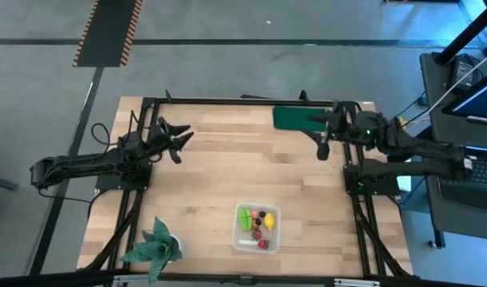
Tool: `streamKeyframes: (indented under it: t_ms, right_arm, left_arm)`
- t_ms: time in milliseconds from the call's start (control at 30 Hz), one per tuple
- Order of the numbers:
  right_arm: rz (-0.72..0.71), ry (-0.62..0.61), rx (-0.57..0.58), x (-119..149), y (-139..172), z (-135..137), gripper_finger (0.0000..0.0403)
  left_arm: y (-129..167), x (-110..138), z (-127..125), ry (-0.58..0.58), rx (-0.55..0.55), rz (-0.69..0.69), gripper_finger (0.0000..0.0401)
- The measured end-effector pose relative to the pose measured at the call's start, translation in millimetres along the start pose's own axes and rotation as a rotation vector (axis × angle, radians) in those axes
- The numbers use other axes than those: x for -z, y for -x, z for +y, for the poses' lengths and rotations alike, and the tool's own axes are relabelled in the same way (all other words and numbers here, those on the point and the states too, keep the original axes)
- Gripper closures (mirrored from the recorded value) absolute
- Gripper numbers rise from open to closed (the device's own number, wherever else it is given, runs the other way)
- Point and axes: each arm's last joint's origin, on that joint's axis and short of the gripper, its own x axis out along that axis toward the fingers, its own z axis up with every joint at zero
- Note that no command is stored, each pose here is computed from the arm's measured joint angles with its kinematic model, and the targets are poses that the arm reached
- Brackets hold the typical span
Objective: Pick and placing Produce into tupperware
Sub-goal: Return to Home Position
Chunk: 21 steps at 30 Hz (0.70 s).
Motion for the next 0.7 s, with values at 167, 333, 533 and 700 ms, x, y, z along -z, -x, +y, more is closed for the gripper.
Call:
streamKeyframes:
  t_ms: [167, 333, 533, 700]
  right_arm:
    - [-0.023, -0.072, 0.032, 32, 18, -2, 0.0188]
    - [-0.097, -0.103, 0.039, 46, 38, -3, 0.0188]
    - [-0.161, -0.143, 0.062, 60, 56, -4, 0.0188]
    - [-0.137, -0.204, 0.060, 77, 63, -3, 0.0188]
  left_arm:
    - [1, -1, 0, -0.001, 0.000, -0.003, 0.0261]
    - [5, 4, 1, -0.004, -0.010, 0.049, 0.0261]
    - [12, -3, 2, -0.024, -0.001, -0.008, 0.0261]
    - [19, -1, 3, -0.028, -0.014, 0.012, 0.0261]
